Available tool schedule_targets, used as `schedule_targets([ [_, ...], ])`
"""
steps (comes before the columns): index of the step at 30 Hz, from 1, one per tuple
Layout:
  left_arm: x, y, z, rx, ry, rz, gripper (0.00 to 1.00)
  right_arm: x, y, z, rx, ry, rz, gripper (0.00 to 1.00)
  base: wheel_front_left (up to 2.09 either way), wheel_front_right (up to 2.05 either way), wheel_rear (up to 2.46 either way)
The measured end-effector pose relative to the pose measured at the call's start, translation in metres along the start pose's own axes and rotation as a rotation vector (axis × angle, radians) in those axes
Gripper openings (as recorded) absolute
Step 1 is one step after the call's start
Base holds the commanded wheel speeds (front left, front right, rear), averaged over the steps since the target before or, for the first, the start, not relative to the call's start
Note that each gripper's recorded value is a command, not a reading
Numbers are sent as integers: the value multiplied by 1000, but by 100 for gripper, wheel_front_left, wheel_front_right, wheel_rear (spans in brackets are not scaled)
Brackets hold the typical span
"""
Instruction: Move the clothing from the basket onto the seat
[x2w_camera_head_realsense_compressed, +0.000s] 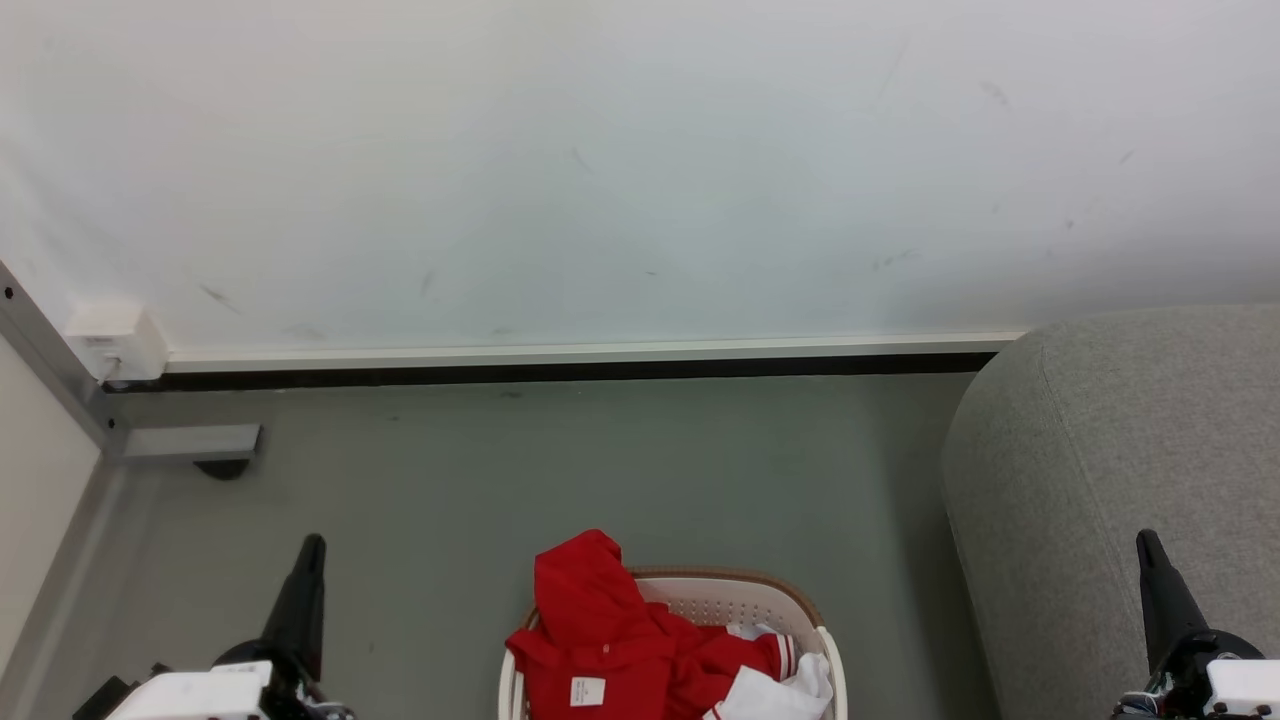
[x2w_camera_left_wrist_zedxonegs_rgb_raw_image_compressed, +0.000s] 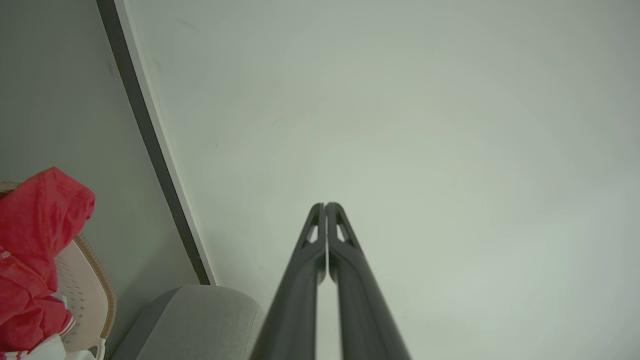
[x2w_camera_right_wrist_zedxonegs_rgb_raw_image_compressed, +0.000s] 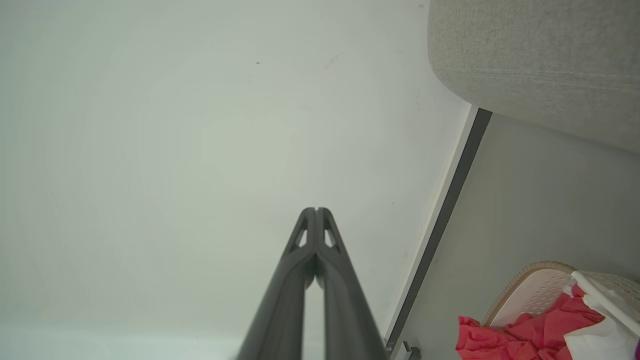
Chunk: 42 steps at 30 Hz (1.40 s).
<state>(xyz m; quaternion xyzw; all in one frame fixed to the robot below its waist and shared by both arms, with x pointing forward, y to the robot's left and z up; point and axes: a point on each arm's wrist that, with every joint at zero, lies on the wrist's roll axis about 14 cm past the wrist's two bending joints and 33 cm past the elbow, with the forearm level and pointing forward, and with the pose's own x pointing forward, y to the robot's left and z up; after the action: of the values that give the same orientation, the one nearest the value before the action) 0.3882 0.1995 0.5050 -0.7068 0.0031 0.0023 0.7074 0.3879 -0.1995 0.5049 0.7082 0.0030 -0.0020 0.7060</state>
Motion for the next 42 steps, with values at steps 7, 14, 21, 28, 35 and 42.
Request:
schedule_targets([
  [7,0,0,0,0,0,0,0,0,0,0,0,0,0,0,0,0,0],
  [14,0,0,0,0,0,0,0,0,0,0,0,0,0,0,0,0,0],
  [21,0,0,0,0,0,0,0,0,0,0,0,0,0,0,0,0,0],
  [28,0,0,0,0,0,0,0,0,0,0,0,0,0,0,0,0,0],
  [35,0,0,0,0,0,0,0,0,0,0,0,0,0,0,0,0,0],
  [42,0,1,0,-1,0,3,0,0,-1,0,0,0,-3,0,0,0,0],
])
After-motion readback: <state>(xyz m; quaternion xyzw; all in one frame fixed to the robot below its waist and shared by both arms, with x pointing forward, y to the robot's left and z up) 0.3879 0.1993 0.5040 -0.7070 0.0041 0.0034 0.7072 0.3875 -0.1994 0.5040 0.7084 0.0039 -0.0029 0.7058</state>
